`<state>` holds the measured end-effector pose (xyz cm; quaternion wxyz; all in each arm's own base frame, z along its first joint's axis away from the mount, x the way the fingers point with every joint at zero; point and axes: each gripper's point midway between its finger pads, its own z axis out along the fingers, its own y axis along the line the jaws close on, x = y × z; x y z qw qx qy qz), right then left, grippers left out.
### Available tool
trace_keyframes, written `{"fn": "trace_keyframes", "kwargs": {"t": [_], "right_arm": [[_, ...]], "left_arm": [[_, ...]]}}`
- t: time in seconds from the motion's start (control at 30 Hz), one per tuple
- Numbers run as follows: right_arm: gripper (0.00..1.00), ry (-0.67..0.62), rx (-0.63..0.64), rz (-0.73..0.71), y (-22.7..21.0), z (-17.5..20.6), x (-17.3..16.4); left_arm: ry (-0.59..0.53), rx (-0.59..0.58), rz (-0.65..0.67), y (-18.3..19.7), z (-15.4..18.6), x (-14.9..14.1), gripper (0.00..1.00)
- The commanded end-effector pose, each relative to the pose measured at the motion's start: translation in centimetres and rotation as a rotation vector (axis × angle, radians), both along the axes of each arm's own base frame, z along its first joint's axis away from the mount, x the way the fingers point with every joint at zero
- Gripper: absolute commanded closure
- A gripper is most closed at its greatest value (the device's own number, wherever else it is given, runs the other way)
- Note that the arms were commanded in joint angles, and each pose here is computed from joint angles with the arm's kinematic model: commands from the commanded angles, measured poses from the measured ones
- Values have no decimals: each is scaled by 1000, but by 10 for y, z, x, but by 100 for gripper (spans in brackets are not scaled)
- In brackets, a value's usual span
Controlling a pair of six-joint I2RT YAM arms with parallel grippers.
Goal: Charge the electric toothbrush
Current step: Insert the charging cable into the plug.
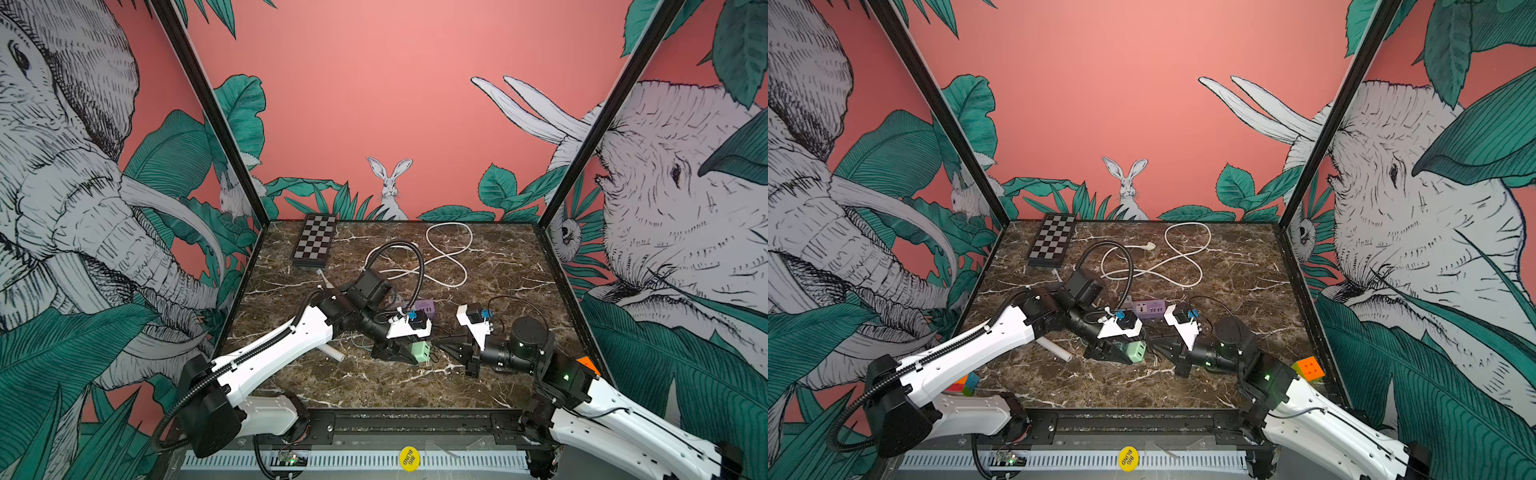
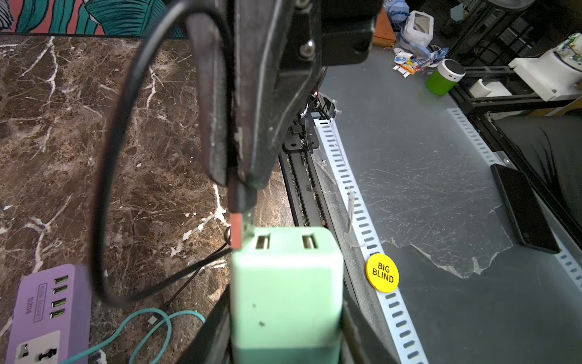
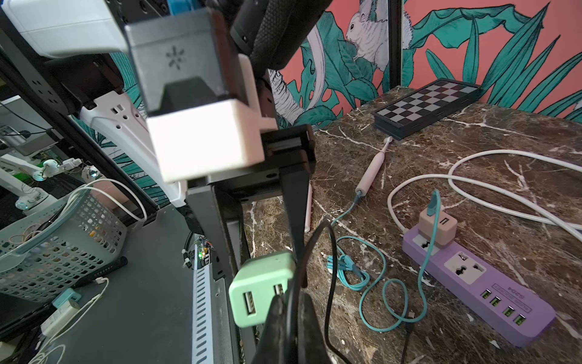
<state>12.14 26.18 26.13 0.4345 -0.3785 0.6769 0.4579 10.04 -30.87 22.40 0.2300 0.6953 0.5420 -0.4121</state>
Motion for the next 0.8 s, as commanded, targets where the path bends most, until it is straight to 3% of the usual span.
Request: {"fn": "trace_keyframes", "kwargs": {"t": [0.0,0.77], "right_arm": [[100,-15,40,59,5,11,-9],[100,-39,-86,90,13,-14,-17]], "left_arm": [[-22,-27,-2,4,9,-3,100],[-33,-63,-33,9,18,-12,100]]}}
